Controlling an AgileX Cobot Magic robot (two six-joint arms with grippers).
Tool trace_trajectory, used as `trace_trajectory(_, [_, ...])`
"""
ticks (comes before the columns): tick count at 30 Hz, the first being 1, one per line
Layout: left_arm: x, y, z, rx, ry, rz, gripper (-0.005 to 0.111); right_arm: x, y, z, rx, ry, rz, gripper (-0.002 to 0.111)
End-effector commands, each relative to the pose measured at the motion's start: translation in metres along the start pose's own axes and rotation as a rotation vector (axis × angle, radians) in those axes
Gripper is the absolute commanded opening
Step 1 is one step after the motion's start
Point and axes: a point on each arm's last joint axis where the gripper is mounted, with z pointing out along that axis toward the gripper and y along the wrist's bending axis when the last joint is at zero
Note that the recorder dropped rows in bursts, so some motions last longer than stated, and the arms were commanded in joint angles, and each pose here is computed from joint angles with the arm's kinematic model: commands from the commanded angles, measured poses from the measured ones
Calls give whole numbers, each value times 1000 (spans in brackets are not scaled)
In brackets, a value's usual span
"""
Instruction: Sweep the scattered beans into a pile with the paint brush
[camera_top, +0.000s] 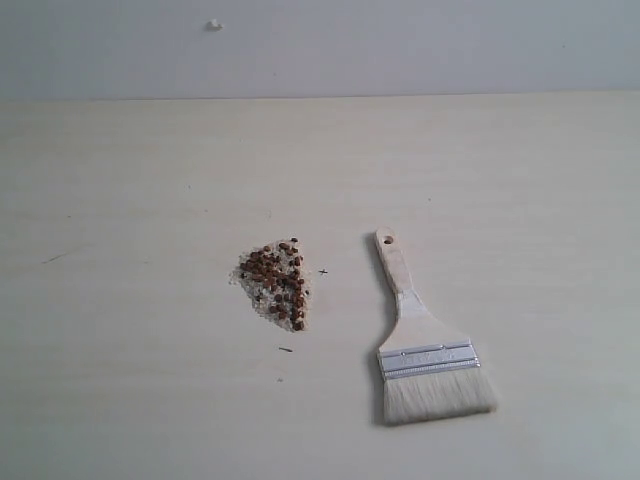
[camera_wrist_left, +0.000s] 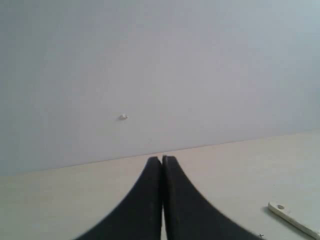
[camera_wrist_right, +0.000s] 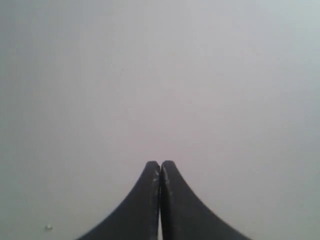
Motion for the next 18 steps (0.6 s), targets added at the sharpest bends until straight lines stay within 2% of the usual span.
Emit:
trace_trajectory(1, [1, 0, 0, -4, -3, -7, 0, -9, 9, -38, -93, -63, -117, 0])
trace_trajectory(7, [1, 0, 0, -4, -3, -7, 0, 8, 8, -45, -105, -22, -177, 0])
trace_trajectory(11, [1, 0, 0, -2, -3, -7, 0, 38, -1, -50, -67, 46, -234, 0])
trace_trajectory(18, [1, 0, 0, 3, -4, -7, 0, 95, -19, -58, 55, 147, -178, 0])
